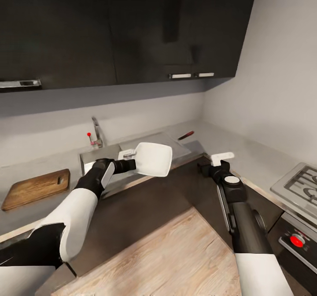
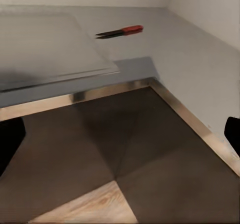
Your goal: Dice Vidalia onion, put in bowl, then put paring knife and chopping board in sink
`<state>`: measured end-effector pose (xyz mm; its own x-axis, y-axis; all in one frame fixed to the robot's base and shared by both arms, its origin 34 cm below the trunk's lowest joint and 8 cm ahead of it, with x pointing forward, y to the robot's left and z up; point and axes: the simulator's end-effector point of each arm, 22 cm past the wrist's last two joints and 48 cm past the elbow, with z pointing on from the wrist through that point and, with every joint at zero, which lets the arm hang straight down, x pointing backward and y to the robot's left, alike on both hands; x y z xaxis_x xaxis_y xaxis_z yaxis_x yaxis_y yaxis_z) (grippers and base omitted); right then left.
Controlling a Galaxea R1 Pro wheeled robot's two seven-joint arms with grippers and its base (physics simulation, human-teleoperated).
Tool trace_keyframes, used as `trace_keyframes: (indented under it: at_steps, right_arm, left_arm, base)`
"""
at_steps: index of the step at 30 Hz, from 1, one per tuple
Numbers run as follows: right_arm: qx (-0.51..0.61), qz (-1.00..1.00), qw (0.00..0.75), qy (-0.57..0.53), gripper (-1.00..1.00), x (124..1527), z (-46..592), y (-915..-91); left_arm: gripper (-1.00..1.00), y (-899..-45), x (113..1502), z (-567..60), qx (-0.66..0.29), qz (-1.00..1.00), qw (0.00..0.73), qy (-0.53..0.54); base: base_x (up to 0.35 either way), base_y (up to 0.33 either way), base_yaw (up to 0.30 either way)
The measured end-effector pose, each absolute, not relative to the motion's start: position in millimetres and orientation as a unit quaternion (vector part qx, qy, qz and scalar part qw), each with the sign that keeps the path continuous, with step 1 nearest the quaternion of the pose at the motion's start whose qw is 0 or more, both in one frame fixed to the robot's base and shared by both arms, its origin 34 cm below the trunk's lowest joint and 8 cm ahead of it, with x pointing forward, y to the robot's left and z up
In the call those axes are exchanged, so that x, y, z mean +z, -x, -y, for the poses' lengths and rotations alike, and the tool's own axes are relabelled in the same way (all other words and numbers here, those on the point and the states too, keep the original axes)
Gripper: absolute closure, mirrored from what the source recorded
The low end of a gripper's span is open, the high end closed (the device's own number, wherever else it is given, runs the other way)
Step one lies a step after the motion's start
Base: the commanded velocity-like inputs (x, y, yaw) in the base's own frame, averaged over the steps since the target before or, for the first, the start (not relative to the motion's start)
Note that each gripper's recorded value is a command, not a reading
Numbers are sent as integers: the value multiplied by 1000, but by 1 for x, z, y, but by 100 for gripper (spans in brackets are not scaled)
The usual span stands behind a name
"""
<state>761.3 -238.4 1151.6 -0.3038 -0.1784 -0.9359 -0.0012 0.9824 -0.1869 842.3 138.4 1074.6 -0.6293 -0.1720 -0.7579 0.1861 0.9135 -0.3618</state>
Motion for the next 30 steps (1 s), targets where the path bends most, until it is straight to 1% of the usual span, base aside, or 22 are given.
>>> trace_keyframes:
  at_steps: [20, 25, 30]
  right_arm:
    - [-75, -804, 587, 56, -100, 1152, 238, -761]
    - [-75, -804, 588, 56, -100, 1152, 238, -761]
    - [-75, -803, 588, 56, -100, 1153, 238, -761]
  left_arm:
    - [100, -842, 1074, -138, -208, -878, 430, -5]
    - [100, -842, 1075, -138, -208, -878, 431, -4]
    - [100, -842, 1075, -138, -208, -878, 431, -4]
  base:
    - [-268, 229, 185]
    - [-94, 240, 202]
    - [15, 207, 257]
